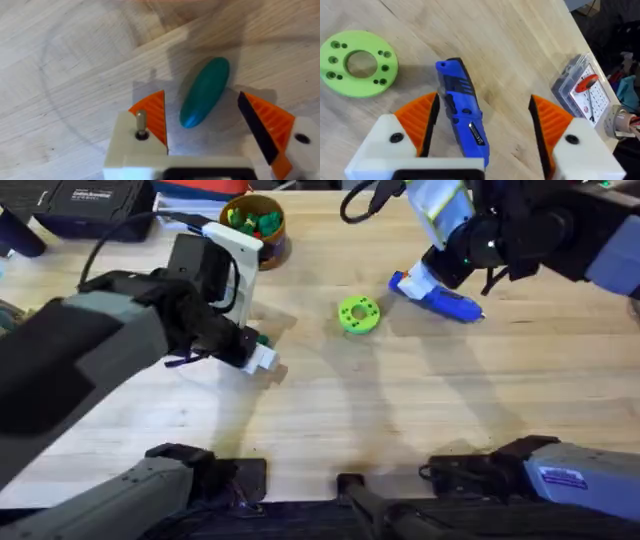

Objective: Pick up the gripper from the table and insert it into the empty holder that is missing its gripper. Then pick up a screw, insert it into the mounting hole, and use the screwdriver to tighten it. Finally, clean up the table by picking up the vegetable and placing it into the bucket.

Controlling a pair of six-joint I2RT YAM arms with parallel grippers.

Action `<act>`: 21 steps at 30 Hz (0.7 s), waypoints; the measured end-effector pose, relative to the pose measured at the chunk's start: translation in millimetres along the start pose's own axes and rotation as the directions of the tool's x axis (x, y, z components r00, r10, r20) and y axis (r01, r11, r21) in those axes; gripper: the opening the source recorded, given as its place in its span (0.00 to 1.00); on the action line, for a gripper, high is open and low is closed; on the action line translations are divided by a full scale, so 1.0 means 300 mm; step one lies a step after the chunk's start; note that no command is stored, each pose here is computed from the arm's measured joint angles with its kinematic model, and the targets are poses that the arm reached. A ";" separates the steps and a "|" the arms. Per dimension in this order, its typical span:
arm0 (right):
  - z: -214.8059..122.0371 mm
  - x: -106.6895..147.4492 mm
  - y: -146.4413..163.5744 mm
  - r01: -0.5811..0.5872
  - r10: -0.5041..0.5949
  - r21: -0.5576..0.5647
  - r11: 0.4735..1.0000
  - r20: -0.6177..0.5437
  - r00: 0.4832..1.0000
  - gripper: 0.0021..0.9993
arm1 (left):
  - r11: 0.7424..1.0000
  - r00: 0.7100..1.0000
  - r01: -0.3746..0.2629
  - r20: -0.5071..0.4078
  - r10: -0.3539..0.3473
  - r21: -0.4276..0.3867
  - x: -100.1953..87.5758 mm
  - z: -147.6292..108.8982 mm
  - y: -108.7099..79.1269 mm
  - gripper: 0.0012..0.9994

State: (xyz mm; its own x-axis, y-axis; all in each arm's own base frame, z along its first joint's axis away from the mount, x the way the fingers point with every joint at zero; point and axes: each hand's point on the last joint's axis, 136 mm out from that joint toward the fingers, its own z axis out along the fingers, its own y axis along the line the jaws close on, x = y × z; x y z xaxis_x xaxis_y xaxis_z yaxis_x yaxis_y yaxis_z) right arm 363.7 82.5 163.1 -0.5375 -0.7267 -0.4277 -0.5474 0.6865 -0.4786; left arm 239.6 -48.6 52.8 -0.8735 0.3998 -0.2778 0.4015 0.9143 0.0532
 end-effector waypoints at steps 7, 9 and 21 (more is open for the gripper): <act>0.000 0.000 0.000 0.000 0.000 0.001 1.000 0.000 1.000 0.99 | 1.000 1.000 -0.021 -0.018 0.021 0.016 -0.021 0.019 -0.002 0.29; 0.000 0.000 0.000 0.000 0.000 0.000 1.000 0.000 1.000 0.99 | 1.000 1.000 -0.022 -0.009 0.022 0.013 -0.032 0.013 0.001 0.07; 0.000 -0.007 -0.005 -0.002 0.002 0.006 1.000 0.008 1.000 0.99 | 0.998 0.964 -0.022 0.265 0.036 -0.054 -0.367 -0.225 0.073 0.02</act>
State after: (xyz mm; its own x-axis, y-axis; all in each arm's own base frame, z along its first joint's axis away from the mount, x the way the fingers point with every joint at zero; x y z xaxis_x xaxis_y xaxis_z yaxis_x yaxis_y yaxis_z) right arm 365.6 83.1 164.7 -0.5332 -0.7255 -0.4351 -0.5426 0.6879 -0.4820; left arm 325.9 -68.0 149.2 -0.7546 0.4007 -0.5196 0.4056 0.9073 0.1106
